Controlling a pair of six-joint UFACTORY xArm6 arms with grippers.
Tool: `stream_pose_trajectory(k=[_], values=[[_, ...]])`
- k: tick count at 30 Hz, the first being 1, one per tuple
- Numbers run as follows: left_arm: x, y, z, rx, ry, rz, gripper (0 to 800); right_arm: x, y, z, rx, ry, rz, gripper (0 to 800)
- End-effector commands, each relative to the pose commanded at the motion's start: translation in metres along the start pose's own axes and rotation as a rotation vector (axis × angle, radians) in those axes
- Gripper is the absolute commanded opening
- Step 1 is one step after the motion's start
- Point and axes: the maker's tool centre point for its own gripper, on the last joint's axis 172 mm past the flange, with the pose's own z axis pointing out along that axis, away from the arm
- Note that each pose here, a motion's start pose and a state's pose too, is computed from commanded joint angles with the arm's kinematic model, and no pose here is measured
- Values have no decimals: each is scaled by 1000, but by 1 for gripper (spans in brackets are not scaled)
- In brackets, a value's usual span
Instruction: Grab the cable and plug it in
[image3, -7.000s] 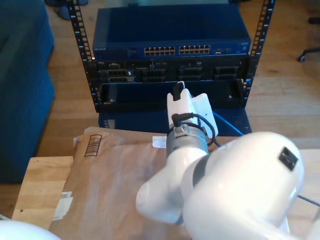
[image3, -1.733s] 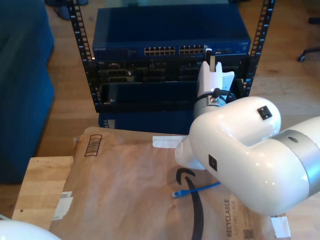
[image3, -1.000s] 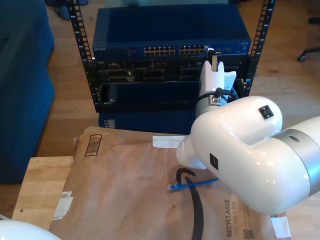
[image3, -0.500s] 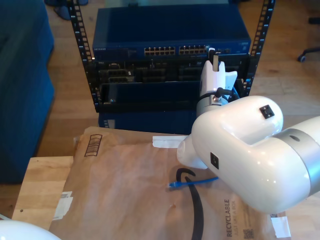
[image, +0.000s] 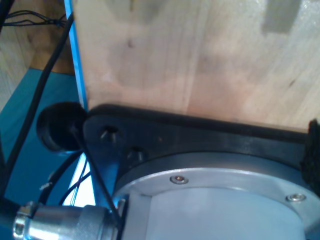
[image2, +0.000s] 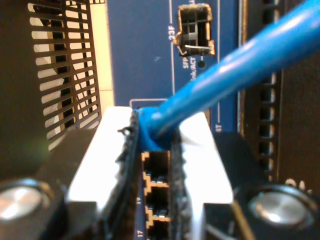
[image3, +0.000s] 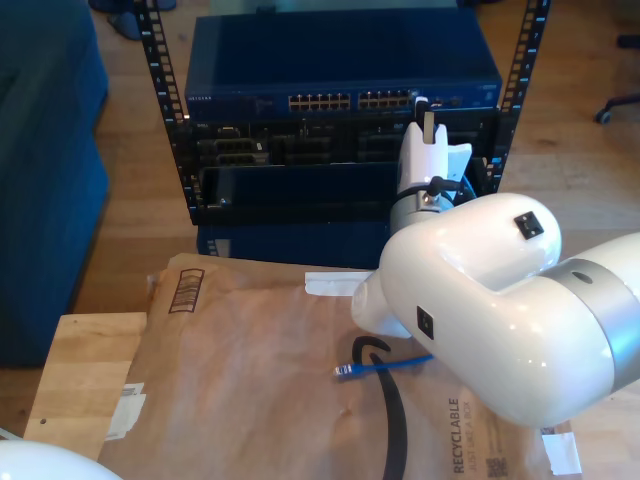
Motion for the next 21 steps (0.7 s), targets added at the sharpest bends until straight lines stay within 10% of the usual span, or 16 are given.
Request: stream_pose_trajectory(k=[21], values=[[0, 0, 0, 0, 0, 0, 800, -12, -5, 8, 19, -10, 20, 0]])
